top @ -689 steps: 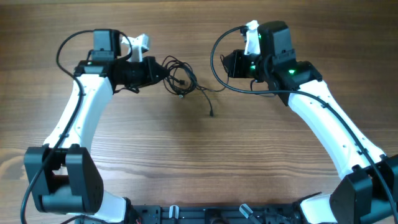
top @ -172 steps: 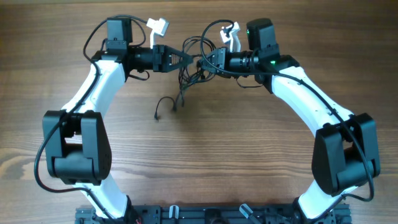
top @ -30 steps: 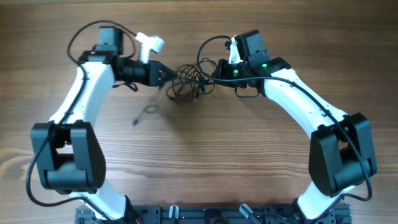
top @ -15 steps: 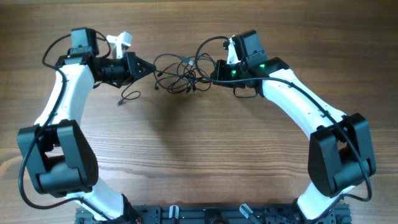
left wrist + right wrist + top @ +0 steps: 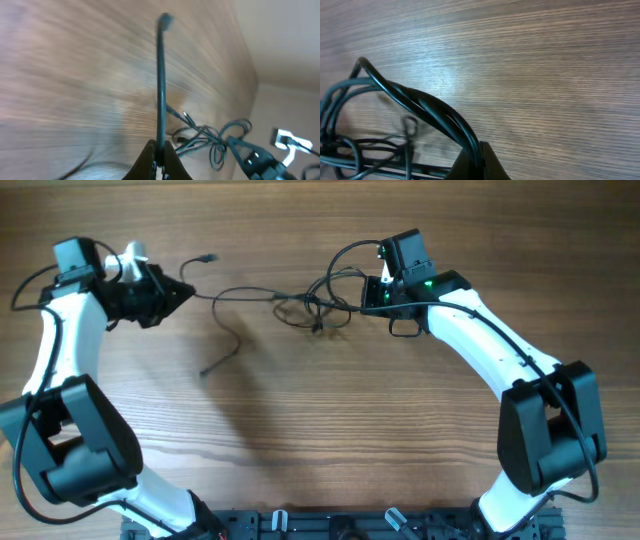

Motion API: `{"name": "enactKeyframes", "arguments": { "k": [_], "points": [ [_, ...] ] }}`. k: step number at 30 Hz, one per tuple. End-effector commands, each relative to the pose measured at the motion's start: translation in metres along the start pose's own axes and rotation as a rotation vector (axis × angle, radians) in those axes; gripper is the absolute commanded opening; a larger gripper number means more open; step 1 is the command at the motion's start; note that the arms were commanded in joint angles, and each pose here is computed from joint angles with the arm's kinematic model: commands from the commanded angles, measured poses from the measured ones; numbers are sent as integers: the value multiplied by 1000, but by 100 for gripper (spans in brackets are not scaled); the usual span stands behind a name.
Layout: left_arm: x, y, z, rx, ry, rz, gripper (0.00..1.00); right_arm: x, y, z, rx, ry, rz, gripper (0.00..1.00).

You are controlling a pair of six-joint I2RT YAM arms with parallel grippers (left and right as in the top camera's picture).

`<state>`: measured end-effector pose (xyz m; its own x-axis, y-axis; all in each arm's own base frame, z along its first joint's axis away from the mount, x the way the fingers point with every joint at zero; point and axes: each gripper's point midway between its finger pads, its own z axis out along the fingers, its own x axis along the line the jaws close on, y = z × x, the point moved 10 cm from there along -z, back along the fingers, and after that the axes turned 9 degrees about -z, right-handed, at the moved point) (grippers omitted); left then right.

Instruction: Untangle cables

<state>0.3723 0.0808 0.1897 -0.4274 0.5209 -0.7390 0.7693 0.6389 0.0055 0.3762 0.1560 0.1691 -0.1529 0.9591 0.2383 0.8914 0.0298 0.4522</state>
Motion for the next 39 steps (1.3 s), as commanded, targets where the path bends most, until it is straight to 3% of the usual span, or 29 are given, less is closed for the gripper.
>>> {"name": "enactKeyframes", "arguments": {
  "k": [1, 6, 7, 8, 10, 11, 17, 23, 29, 34, 39],
  "points": [
    [9, 7, -13, -97, 134, -47, 4, -15, 1, 3, -19, -118, -5, 4],
    [16, 5, -14, -113, 213, -68, 5, -15, 1, 3, -19, -118, -3, 4],
    [16, 5, -14, -116, 220, -71, 13, -15, 1, 3, -19, -117, -2, 4],
    [16, 5, -14, -116, 220, -75, 33, -15, 1, 3, -18, -117, -2, 4],
    [16, 5, -14, -118, 219, -93, 85, -15, 1, 3, -17, -114, -2, 4],
    [16, 5, -14, -118, 218, -94, 100, -15, 1, 3, -17, -114, -2, 4],
    [6, -2, -7, -62, 157, -87, 98, -14, 1, 3, -15, -104, 0, 4],
    [-28, -28, 24, 66, 78, 64, 94, -8, 2, 4, -9, -21, 1, 4],
    [-66, -68, 65, 166, 69, 197, 81, -2, 2, 3, 2, 56, 30, 4],
    [-85, -96, 88, 199, 108, 221, 70, 6, 3, 3, 14, 164, 27, 4],
    [-97, -119, 101, 245, 113, 259, 68, 16, 5, 0, 18, 294, 20, 4]
  ]
}}
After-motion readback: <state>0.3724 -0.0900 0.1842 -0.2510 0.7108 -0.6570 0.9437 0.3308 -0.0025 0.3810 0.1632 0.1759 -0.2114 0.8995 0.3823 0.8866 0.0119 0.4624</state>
